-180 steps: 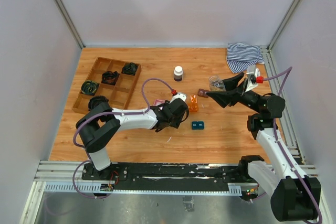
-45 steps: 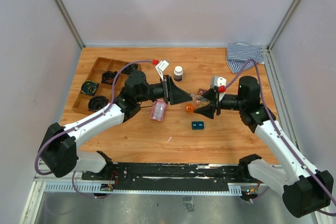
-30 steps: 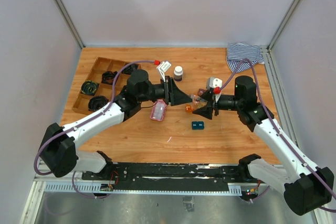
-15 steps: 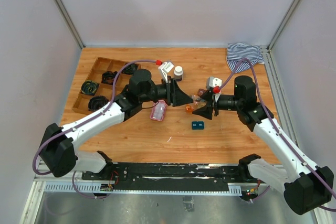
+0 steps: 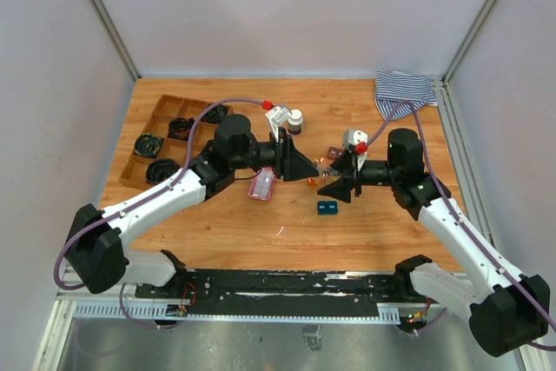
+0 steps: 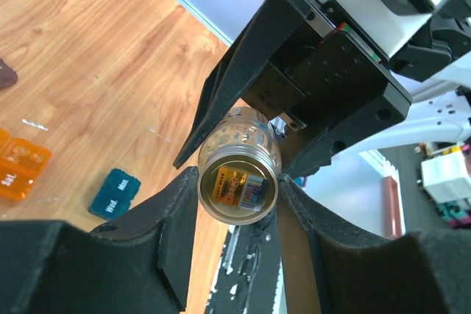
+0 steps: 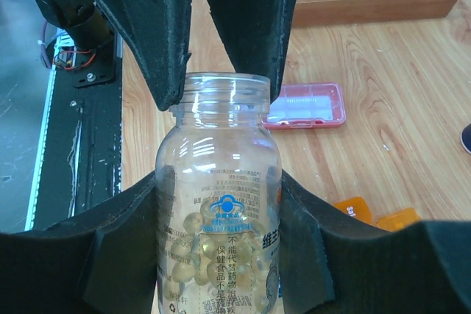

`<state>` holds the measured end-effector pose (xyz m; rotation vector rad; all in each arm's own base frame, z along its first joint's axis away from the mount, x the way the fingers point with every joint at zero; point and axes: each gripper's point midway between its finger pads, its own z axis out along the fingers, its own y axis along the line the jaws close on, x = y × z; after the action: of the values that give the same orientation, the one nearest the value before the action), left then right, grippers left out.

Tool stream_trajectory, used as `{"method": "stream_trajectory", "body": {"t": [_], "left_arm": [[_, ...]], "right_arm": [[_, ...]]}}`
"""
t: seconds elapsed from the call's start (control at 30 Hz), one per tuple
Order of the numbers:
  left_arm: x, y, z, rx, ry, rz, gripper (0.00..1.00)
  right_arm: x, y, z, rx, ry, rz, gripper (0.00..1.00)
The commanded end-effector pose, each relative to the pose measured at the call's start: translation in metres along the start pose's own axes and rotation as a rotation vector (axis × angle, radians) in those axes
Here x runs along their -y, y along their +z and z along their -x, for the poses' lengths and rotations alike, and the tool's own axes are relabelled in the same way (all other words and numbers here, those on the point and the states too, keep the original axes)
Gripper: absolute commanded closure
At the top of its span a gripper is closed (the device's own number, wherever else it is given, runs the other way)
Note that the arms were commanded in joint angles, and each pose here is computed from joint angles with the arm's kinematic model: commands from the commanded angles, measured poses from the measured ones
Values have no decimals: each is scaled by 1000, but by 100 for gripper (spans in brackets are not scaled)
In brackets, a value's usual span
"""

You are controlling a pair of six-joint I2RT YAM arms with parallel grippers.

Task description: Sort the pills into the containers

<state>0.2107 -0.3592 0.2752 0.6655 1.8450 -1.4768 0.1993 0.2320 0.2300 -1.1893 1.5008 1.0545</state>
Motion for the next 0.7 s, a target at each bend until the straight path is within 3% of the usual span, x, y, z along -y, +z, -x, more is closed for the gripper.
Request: {"method": "stream_trajectory", "body": {"t": [0.0,0.3,0.47,0.67], "left_arm": [[4,6,-26,-105,129,-81,81],[-12,9,-38,-197,475,-193,71],[-17,12,-32,-232,495,-219,69],[-13,11,-23,-203,472,-199,50]], "right_arm": [[-10,0,37,120,-109,70,99],[-10,0,35,121,-110,78,99],[-9,0,34,121,-112,74,99],[-9,-1,34,122,-118,74,100]]}}
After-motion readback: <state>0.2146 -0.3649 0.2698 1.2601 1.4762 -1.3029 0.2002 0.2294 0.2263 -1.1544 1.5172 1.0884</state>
